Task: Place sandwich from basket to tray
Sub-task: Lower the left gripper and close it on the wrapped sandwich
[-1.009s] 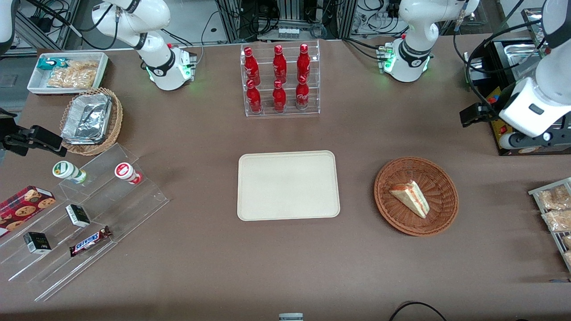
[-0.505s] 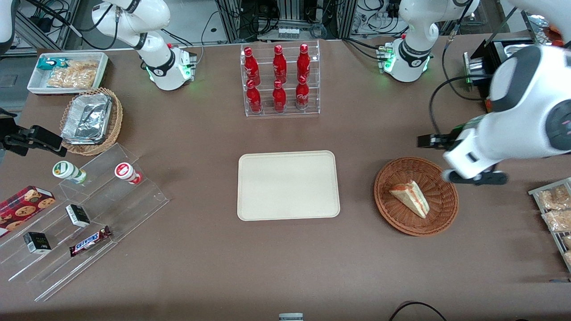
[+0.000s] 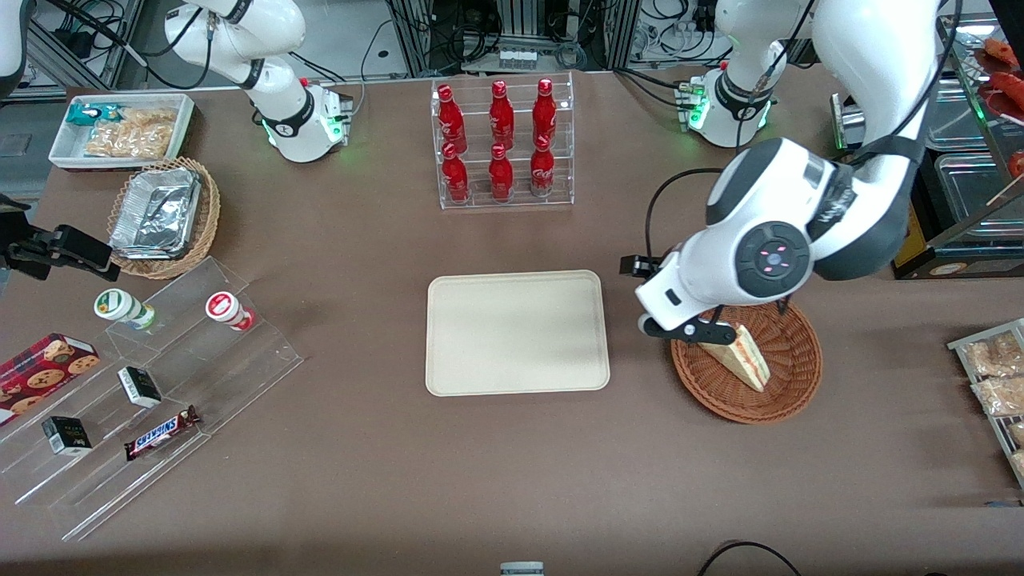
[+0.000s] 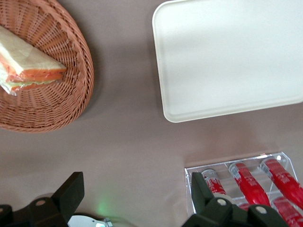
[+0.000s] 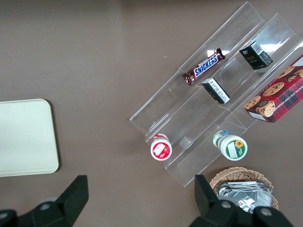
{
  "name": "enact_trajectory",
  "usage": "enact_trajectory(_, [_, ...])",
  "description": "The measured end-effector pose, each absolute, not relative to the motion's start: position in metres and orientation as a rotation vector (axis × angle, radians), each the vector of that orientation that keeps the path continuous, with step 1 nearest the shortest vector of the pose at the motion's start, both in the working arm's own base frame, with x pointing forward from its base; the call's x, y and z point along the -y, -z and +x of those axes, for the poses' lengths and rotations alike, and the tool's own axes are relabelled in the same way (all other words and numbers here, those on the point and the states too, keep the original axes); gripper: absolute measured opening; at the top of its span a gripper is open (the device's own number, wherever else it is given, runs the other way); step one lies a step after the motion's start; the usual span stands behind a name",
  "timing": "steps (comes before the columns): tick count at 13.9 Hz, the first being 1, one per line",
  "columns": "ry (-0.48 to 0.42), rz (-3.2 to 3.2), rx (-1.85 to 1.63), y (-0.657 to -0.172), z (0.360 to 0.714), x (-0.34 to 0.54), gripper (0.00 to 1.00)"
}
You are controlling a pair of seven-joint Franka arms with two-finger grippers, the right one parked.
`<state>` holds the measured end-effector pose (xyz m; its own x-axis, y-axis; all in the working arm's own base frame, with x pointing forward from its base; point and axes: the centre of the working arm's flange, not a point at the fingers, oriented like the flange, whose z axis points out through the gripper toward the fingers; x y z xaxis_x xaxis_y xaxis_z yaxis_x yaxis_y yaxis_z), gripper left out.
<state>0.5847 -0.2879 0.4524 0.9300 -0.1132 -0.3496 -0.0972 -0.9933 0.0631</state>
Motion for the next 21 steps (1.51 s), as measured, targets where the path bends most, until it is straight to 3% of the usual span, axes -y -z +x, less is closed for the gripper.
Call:
enact_trajectory(5, [0.545,3.158,-0.221,-0.44,0.598,0.257,1.0])
enact_trajectory(9, [0.629,3.205,-0.611,-0.392,0.614,0.193,1.0])
enact_trajectory(16, [0.48,3.111,-1.107,-0.307,0.617,0.152,1.0])
enact_trajectory(21, [0.397,3.061,-1.213,-0.259,0.605,0.131,1.0])
